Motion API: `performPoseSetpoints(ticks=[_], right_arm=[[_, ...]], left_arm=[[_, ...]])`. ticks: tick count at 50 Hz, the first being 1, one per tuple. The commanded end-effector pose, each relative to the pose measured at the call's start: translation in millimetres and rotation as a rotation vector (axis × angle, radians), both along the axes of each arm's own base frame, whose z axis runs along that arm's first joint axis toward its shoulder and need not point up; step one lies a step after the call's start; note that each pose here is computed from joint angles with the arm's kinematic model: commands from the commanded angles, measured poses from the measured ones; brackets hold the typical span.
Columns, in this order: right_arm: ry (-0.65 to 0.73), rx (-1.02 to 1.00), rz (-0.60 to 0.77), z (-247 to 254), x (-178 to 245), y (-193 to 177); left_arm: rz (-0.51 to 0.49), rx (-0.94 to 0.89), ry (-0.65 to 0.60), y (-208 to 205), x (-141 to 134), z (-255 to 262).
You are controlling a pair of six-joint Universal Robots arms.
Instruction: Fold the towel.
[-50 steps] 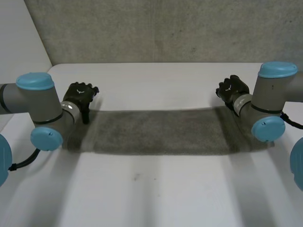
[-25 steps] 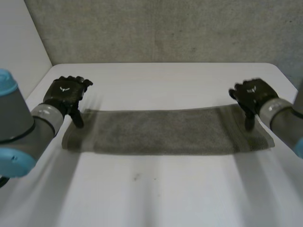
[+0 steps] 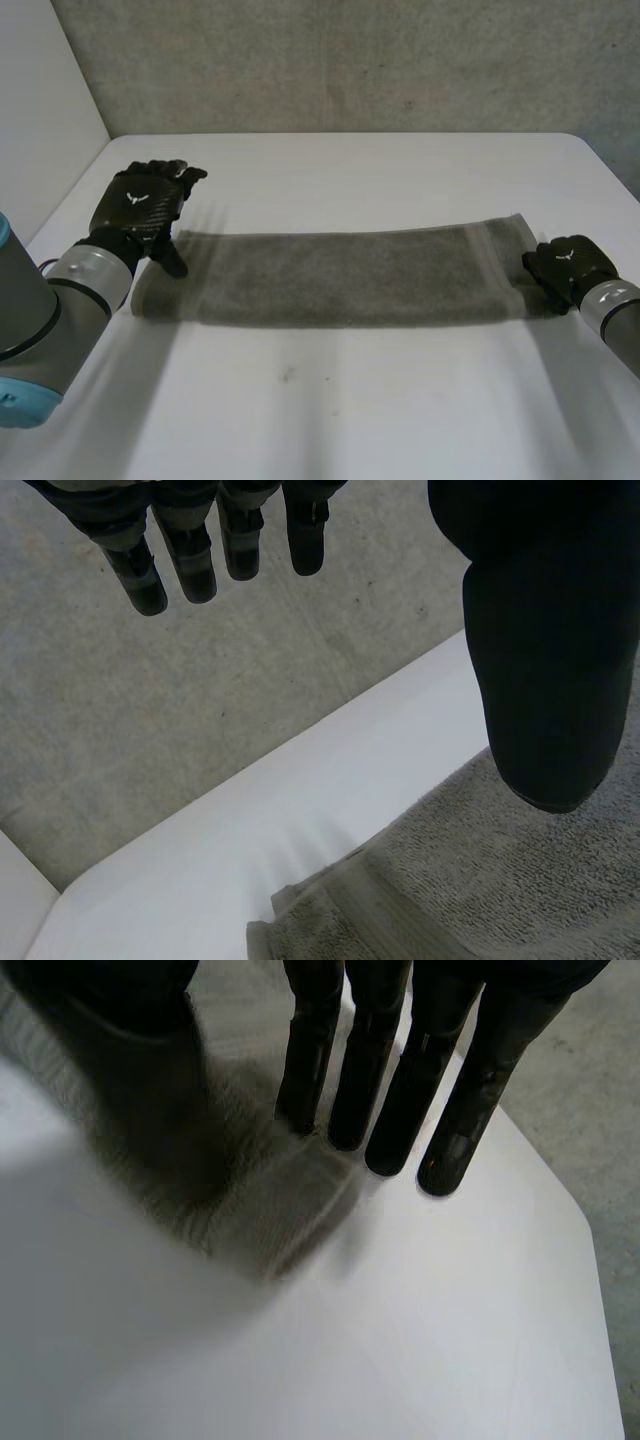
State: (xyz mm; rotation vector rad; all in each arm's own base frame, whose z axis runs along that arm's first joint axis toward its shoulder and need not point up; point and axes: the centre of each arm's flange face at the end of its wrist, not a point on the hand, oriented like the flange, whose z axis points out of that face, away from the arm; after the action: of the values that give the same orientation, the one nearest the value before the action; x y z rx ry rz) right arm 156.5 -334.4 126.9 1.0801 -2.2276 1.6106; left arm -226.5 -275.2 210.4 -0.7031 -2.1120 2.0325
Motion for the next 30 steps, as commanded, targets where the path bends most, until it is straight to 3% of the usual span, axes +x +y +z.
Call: performPoseSetpoints(ticks=[1,9,11,13,18,20,22,25,27,28,30], right_arm=[[0.067,-0.004,-0.016,-4.4,-10.5,-7.5],[0.116,-0.058,-0.159,18.9,-61.2,-24.1],[0.166,-0.051,-0.182,19.7,-76.9,-26.6],[0.307,-0.024,-0.195,23.5,-104.6,-30.0],[0.419,-0.061,-0.214,42.9,-114.2,-40.3],[0.406,-0.101,-0.22,54.7,-103.3,-44.4],[0.32,-0.213,-0.153,86.5,-51.9,-44.4],[0.263,-0.265,-0.095,101.0,-20.4,-38.9],[0.171,-0.317,0.062,113.3,47.8,-14.5],[0.17,-0.317,0.063,113.3,48.1,-14.3],[0.117,-0.339,0.26,111.9,120.0,27.8]], left_arm=[[0.002,0.007,-0.003,1.0,0.7,-2.3],[0.002,0.006,-0.005,1.0,0.7,-2.3],[0.004,0.006,-0.005,0.6,1.1,-2.3],[0.008,0.006,-0.005,0.2,2.2,-2.2],[0.016,0.008,-0.004,-1.4,4.4,-2.3],[0.019,0.007,-0.003,-2.3,5.1,-1.9],[0.019,0.005,-0.001,-2.7,5.0,-1.4],[0.019,0.004,0.001,-2.6,5.0,-0.8],[0.018,-0.002,0.005,-2.2,4.7,1.6],[0.018,-0.002,0.005,-2.2,4.6,1.6],[0.02,-0.007,0.018,-1.7,5.3,4.6]])
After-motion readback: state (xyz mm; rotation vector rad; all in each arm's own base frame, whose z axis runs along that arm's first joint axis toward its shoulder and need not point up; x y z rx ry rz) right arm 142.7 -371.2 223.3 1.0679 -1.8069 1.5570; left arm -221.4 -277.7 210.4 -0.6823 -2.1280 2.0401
